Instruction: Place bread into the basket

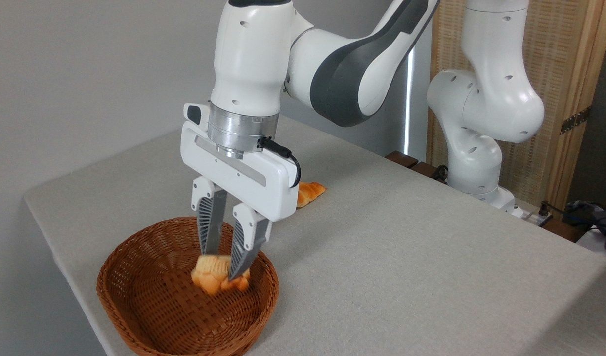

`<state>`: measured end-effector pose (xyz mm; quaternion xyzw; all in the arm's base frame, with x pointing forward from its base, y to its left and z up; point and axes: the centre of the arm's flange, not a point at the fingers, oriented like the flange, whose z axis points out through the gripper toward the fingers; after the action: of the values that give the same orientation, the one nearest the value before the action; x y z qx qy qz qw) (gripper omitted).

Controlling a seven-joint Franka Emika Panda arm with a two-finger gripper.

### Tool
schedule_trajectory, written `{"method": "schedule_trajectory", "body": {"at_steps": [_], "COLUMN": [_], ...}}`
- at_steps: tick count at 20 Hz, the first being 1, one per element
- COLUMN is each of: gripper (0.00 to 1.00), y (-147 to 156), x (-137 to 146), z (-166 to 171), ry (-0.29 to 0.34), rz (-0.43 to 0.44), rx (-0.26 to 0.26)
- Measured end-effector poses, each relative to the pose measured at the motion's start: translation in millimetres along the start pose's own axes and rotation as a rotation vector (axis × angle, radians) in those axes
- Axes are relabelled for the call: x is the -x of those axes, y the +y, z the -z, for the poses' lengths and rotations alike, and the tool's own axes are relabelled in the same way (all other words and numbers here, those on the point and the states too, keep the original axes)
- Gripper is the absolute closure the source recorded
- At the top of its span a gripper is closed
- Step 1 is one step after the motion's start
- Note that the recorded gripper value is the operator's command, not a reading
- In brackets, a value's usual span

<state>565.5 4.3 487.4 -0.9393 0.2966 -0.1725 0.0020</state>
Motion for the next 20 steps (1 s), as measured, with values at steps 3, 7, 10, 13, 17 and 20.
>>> {"method": "schedule_trajectory", "body": {"at_steps": [3,7,10,13,17,20], "gripper": [0.00,0.00,0.00,0.00,0.00,0.00], "y": [-0.1,-0.4,-0.6,0.3,5.4,8.6], "x": [-0.2,-0.7,-1.3,-0.5,5.1,8.5], "z": [0.3,1.1,2.4,4.1,3.8,9.2], "ry": [0.001,0.002,0.004,-0.002,-0.050,-0.075], "rz": [0.000,0.000,0.000,-0.001,-0.001,-0.002], "rx": [0.000,-0.001,-0.003,0.004,0.047,0.072]}}
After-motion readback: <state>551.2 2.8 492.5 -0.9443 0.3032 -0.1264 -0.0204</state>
